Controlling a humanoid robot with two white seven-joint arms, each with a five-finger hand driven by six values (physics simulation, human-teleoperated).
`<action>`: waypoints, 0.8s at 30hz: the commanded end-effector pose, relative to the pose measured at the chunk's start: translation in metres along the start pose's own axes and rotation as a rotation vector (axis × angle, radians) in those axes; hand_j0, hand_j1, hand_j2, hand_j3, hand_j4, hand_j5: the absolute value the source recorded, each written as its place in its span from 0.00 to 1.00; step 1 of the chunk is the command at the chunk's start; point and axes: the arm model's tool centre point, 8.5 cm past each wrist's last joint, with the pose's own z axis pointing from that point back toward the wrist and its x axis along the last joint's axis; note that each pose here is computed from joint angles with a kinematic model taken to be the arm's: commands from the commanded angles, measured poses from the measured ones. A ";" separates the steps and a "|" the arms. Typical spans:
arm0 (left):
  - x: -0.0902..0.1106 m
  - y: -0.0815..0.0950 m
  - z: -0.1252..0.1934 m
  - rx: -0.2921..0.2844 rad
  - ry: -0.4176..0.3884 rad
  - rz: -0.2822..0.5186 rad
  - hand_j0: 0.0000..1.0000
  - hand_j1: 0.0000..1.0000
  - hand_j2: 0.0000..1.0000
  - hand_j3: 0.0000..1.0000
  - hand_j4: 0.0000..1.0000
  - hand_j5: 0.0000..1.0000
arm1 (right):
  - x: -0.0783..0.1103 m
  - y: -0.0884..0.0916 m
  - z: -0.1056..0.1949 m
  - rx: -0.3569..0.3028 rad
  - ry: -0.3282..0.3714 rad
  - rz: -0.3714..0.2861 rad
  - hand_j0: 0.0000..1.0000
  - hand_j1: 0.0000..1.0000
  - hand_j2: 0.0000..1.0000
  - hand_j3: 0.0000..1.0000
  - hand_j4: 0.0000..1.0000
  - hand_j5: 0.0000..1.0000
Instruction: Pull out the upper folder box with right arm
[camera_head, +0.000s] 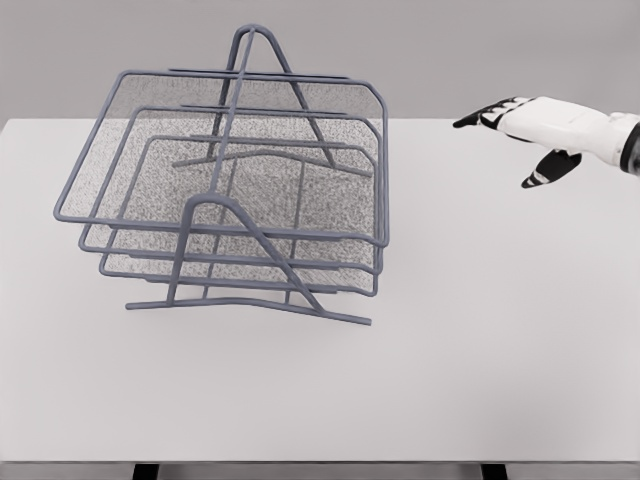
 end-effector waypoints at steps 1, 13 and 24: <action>0.001 0.000 0.000 -0.001 -0.001 0.000 1.00 1.00 1.00 1.00 1.00 1.00 | 0.002 -0.006 0.001 -0.020 -0.012 0.010 1.00 1.00 1.00 1.00 1.00 1.00; 0.001 0.000 0.000 -0.001 -0.001 0.000 1.00 1.00 1.00 1.00 1.00 1.00 | 0.118 -0.043 -0.044 -0.216 -0.345 0.257 1.00 1.00 1.00 1.00 1.00 1.00; 0.000 0.000 0.000 0.000 0.000 -0.001 1.00 1.00 1.00 1.00 1.00 1.00 | 0.124 0.007 -0.074 -0.125 -0.347 0.192 1.00 1.00 1.00 1.00 1.00 1.00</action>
